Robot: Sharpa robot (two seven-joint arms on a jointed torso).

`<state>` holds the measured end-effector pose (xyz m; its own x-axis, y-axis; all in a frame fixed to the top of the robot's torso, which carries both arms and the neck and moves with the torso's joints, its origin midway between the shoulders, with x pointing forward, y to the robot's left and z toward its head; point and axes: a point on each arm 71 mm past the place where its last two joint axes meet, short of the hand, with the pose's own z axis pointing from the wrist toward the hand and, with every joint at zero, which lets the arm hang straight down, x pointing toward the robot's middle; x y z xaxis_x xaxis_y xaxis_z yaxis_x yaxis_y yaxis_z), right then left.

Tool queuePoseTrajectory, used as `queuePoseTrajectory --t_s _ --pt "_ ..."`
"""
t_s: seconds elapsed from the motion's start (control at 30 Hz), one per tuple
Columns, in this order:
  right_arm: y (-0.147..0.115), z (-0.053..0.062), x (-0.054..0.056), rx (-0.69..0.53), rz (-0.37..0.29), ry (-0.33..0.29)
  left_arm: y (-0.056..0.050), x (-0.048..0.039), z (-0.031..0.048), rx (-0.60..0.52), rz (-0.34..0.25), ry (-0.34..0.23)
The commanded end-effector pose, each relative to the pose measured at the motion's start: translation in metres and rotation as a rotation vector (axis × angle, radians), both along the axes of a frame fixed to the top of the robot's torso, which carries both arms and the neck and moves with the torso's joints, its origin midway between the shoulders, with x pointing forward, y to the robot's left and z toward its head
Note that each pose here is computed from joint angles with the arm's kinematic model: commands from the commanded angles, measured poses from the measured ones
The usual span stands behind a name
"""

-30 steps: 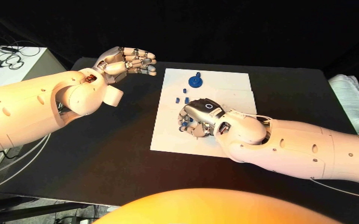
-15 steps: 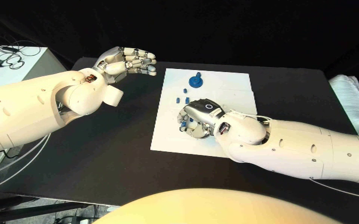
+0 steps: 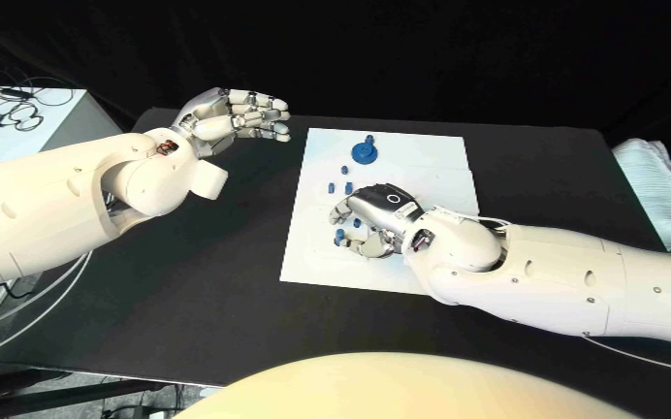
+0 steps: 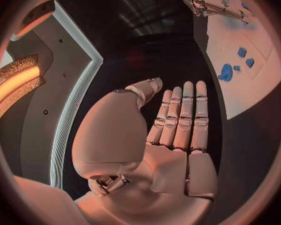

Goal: Assemble the parts on the task board

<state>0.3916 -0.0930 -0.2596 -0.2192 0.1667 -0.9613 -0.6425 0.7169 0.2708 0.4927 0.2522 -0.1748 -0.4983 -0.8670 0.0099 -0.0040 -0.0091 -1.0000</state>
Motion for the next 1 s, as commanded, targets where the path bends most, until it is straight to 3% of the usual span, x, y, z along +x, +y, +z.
queuePoseTrajectory --t_s 0.03,0.23,0.37,0.47,0.67,0.8,1.0 --pt "-0.002 0.005 -0.002 0.056 0.003 -0.019 -0.001 -0.0003 0.0008 -0.009 -0.013 -0.002" --pt "-0.01 0.012 -0.006 0.095 -0.013 -0.007 -0.001 -0.0002 0.0007 -0.009 -0.013 -0.001" --pt "-0.024 0.024 -0.004 0.15 -0.053 0.017 -0.001 0.0 0.0006 -0.009 -0.012 -0.002" --pt "-0.047 0.036 0.004 0.213 -0.155 0.095 -0.001 0.0 0.0005 -0.009 -0.012 -0.002" --pt "-0.097 0.047 0.012 0.307 -0.364 0.266 0.0 -0.0006 -0.0001 -0.009 -0.009 -0.001" --pt "-0.126 0.048 0.011 0.304 -0.45 0.332 0.0 -0.0012 -0.0012 -0.008 -0.007 0.0" --pt "-0.163 0.046 0.006 0.243 -0.544 0.373 -0.002 -0.0059 -0.0057 -0.016 -0.019 0.009"
